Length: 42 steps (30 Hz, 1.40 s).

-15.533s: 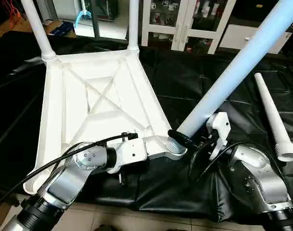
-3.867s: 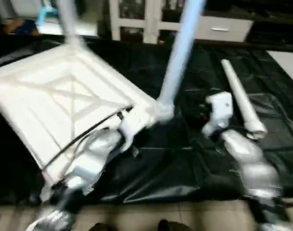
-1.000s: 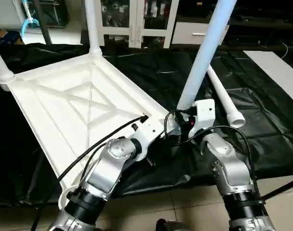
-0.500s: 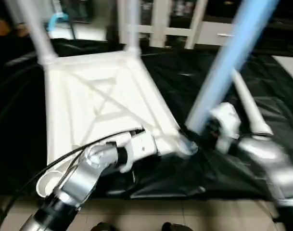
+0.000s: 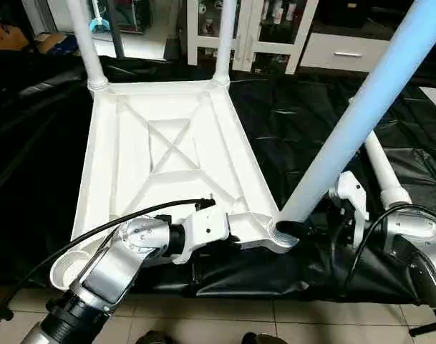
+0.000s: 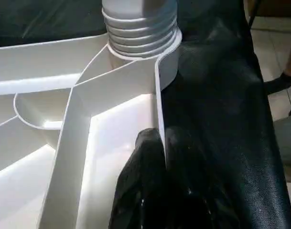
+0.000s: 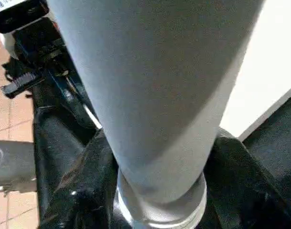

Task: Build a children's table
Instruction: Rotate leg to tighten

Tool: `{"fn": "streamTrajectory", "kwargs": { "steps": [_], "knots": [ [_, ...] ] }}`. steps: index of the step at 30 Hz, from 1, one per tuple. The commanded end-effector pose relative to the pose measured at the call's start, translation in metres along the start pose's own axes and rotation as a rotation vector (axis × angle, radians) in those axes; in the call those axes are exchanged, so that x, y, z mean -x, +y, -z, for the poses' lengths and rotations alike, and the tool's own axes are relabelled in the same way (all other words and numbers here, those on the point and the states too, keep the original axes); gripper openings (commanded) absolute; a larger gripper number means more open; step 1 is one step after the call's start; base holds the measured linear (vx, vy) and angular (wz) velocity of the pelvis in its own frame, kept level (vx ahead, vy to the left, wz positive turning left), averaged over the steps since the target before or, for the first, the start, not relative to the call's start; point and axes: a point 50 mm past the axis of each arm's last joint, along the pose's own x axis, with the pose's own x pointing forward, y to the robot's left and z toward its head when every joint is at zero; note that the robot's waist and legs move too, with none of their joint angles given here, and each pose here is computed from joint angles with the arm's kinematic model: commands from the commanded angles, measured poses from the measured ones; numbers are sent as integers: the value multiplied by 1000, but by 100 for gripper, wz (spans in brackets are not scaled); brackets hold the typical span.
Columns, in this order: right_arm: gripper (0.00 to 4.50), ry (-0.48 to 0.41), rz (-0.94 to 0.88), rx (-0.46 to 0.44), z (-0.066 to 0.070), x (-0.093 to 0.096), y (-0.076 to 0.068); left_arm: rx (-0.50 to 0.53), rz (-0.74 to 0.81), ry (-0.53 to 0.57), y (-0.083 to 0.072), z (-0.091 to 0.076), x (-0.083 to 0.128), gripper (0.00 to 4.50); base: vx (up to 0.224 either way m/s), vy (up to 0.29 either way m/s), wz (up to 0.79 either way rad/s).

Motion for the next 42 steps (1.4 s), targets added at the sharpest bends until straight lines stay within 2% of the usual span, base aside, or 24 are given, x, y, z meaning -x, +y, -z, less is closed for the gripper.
{"fn": "streamTrajectory", "kwargs": {
  "steps": [1,9,13,18,20,23,24,29,32,35,37,40,41,42],
  "knots": [
    [212,-6,-9,2,-2,2,-3,-48,65,-122,-8,-18,-5,0,0,0,0],
    [198,-3,-10,-4,-1,2,-3,-43,70,-117,-8,-18,-4,0,0,0,0],
    [198,2,66,-5,2,-1,-6,-36,52,-99,-6,-16,-5,0,0,0,0],
    [195,0,362,-113,12,-23,-3,42,-80,-42,4,-15,-12,0,0,0,0],
    [195,7,509,-178,16,-42,2,105,-151,-31,7,-18,-20,0,0,0,0],
    [193,16,611,-222,17,-52,2,162,-220,-6,11,-18,-26,0,0,0,0],
    [193,19,679,-244,18,-59,1,232,-295,6,15,-19,-31,0,0,0,0],
    [193,13,794,-289,16,-86,5,311,-405,4,22,-29,-45,0,0,0,0],
    [192,-8,783,-309,13,-93,7,309,-414,0,23,-32,-46,0,0,0,0],
    [192,-84,659,-275,-1,-97,12,272,-406,11,24,-27,-39,0,0,0,0],
    [247,-107,622,-248,-6,-96,14,243,-394,14,24,-26,-37,0,0,0,0],
    [269,-135,532,-180,-13,-86,21,169,-369,30,22,-20,-31,0,0,0,0],
    [295,-156,463,-144,-17,-75,27,108,-340,37,20,-16,-27,0,0,0,0],
    [303,-165,431,-133,-18,-71,31,83,-327,38,19,-15,-25,0,0,0,0]
  ]
}}
